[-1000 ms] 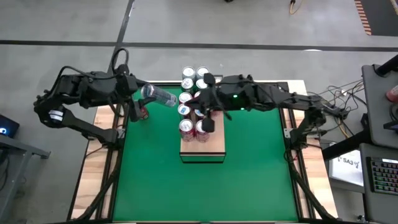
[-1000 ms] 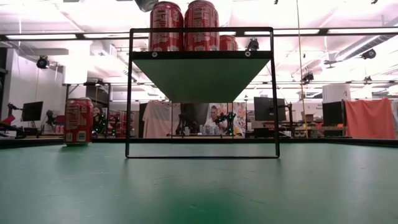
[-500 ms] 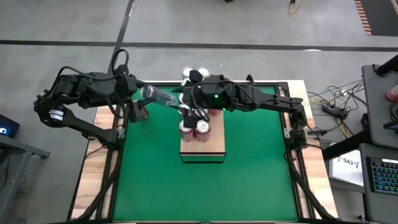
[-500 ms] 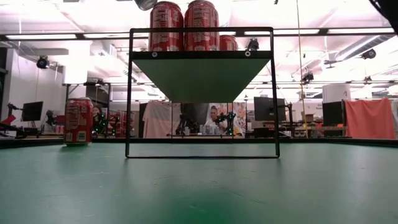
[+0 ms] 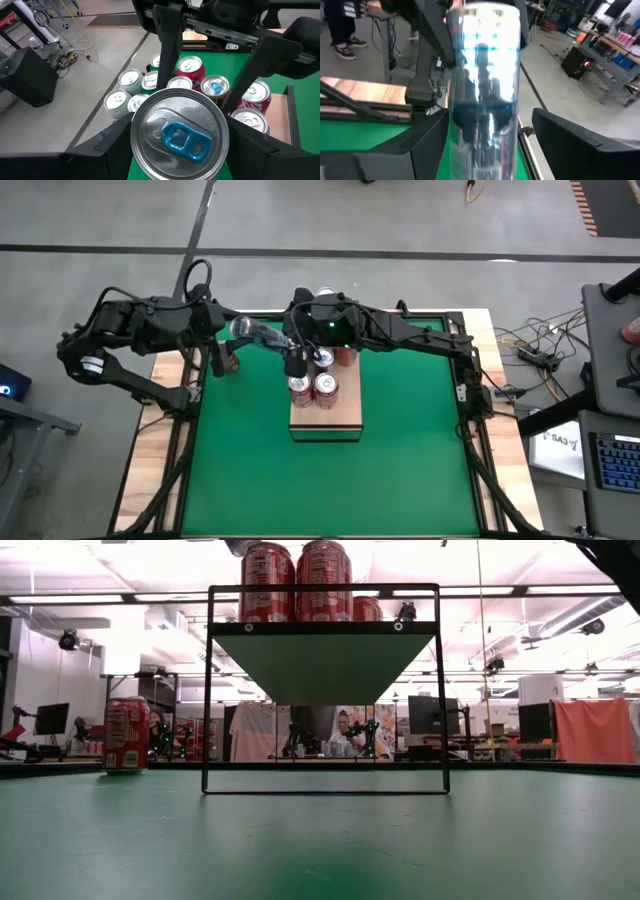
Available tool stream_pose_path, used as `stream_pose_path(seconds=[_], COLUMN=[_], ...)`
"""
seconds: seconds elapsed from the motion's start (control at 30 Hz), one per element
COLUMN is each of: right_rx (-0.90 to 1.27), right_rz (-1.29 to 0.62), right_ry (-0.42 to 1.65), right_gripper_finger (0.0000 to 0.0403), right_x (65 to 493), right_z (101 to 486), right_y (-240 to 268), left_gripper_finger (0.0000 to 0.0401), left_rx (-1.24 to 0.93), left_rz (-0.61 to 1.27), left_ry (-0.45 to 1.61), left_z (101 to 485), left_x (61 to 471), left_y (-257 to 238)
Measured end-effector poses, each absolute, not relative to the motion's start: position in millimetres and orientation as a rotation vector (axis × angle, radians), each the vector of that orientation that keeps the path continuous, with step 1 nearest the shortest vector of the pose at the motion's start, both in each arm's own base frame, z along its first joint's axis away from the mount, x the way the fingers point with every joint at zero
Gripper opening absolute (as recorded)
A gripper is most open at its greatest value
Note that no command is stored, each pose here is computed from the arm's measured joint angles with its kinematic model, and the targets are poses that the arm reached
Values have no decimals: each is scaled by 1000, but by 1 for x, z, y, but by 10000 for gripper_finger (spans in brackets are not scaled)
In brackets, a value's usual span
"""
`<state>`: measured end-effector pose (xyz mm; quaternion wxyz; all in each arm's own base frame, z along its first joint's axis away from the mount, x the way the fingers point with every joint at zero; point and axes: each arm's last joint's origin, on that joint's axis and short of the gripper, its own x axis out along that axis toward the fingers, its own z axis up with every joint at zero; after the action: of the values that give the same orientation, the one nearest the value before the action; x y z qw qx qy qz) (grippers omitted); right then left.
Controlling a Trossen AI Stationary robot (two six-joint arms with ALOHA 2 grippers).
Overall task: Place canned beverage on shelf
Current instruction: Put the blue can on the shelf
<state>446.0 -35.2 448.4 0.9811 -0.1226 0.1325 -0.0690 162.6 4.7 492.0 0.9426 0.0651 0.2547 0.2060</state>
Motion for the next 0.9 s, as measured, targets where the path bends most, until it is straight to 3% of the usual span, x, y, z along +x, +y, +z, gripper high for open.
stream_pose_path(seconds=[0.73,0.9], right_rx=[-282,-265], right_rz=[-102,-108], right_ry=[223,208], right_gripper_finger=[277,235], right_x=[462,461], right_z=[438,440], right_y=[-38,-39], left_gripper_finger=[242,242], left_rx=[146,144], left_rz=[416,415], left_ry=[487,481], left_z=[494,495], left_x=[169,169], left_y=[4,4])
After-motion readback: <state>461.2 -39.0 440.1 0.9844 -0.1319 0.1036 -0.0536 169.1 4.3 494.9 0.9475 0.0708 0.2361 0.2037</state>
